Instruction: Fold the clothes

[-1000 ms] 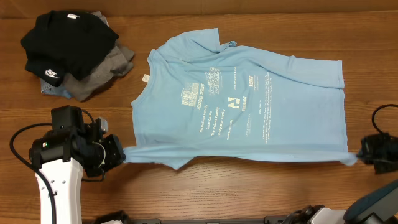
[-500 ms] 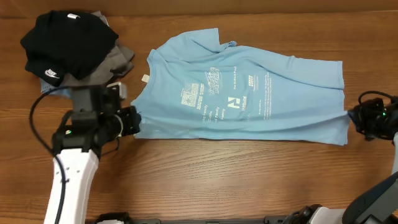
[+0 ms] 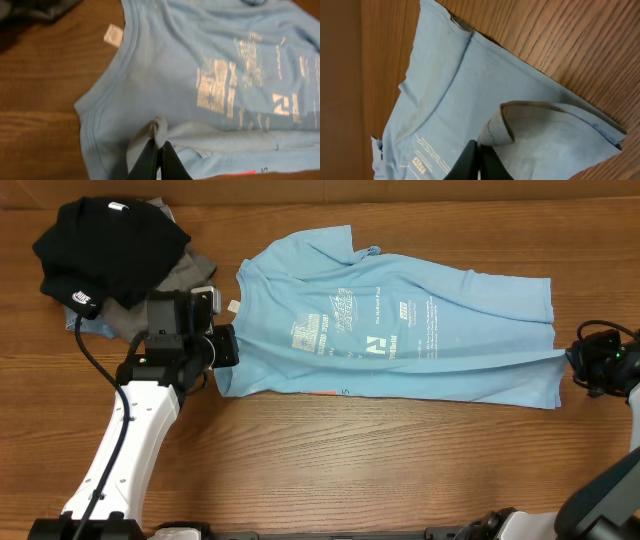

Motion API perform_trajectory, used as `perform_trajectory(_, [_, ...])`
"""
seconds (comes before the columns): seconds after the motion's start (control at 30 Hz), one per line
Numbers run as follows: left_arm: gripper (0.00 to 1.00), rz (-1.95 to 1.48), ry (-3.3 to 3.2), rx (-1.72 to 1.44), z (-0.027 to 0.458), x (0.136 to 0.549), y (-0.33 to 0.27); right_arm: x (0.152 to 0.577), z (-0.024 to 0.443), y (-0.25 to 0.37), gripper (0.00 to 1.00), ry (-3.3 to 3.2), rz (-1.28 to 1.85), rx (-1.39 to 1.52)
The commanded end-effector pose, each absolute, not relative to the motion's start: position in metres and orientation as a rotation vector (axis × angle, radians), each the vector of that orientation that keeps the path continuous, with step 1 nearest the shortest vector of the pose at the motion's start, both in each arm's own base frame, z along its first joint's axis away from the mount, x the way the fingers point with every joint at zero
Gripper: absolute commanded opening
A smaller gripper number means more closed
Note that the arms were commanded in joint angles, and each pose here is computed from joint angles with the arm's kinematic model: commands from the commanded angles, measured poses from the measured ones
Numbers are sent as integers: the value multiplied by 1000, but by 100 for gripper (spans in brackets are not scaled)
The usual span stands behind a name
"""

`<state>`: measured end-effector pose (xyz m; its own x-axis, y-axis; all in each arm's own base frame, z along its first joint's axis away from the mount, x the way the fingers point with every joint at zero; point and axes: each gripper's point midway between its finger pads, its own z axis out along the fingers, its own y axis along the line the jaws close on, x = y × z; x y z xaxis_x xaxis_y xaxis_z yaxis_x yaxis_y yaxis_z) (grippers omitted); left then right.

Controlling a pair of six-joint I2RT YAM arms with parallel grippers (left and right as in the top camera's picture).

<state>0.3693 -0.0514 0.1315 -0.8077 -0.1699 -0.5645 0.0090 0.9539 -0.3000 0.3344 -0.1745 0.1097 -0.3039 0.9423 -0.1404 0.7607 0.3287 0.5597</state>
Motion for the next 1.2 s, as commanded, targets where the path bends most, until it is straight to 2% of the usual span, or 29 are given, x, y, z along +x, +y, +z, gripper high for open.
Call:
perform_trajectory(0.0, [15, -365, 2460, -120, 137, 379, -50, 338, 112, -180, 38, 2145, 522, 1491])
perform_trajectory(0.03, [36, -365, 2462, -121, 137, 379, -50, 338, 112, -180, 61, 2148, 520, 1486])
perform_trajectory(0.07, [56, -365, 2469, -122, 135, 378, -49, 337, 112, -180, 77, 2150, 516, 1486])
perform_trajectory(0.1, [67, -364, 2479, -124, 133, 376, -49, 336, 111, -180, 82, 2154, 510, 1492])
perform_trajectory(0.17, [82, -349, 2514, -131, 128, 370, -47, 329, 107, -180, 84, 2171, 481, 1523])
perform_trajectory(0.23, [88, -328, 2576, -154, 118, 358, -43, 318, 100, -181, 84, 2201, 425, 1576])
perform_trajectory(0.33, [89, -299, 2704, -160, 101, 332, -40, 297, 89, -180, 84, 2256, 341, 1659])
perform_trajectory(0.53, [85, -255, 2919, -105, 58, 294, -37, 271, 67, -165, 84, 2332, 317, 1745])
perform_trajectory(0.7, [80, -172, 2928, -116, 19, 306, -27, 255, 42, -155, 83, 2364, 305, 1781])
perform_trajectory(0.77, [67, -168, 2905, -109, 10, 318, -27, 250, 32, -151, 83, 2370, 306, 1786])
perform_trajectory(0.83, [31, -173, 2893, -107, 5, 324, -28, 247, 26, -149, 82, 2374, 306, 1791])
perform_trajectory(0.9, [10, -169, 2893, -89, 2, 325, -28, 247, 25, -148, 82, 2374, 307, 1791])
perform_trajectory(0.93, [4, -159, 2895, -85, 1, 325, -26, 247, 25, -149, 82, 2373, 306, 1790])
perform_trajectory(1.17, [4, -30, 2840, -184, 21, 339, 5, 243, 24, -133, 74, 2442, 369, 1759])
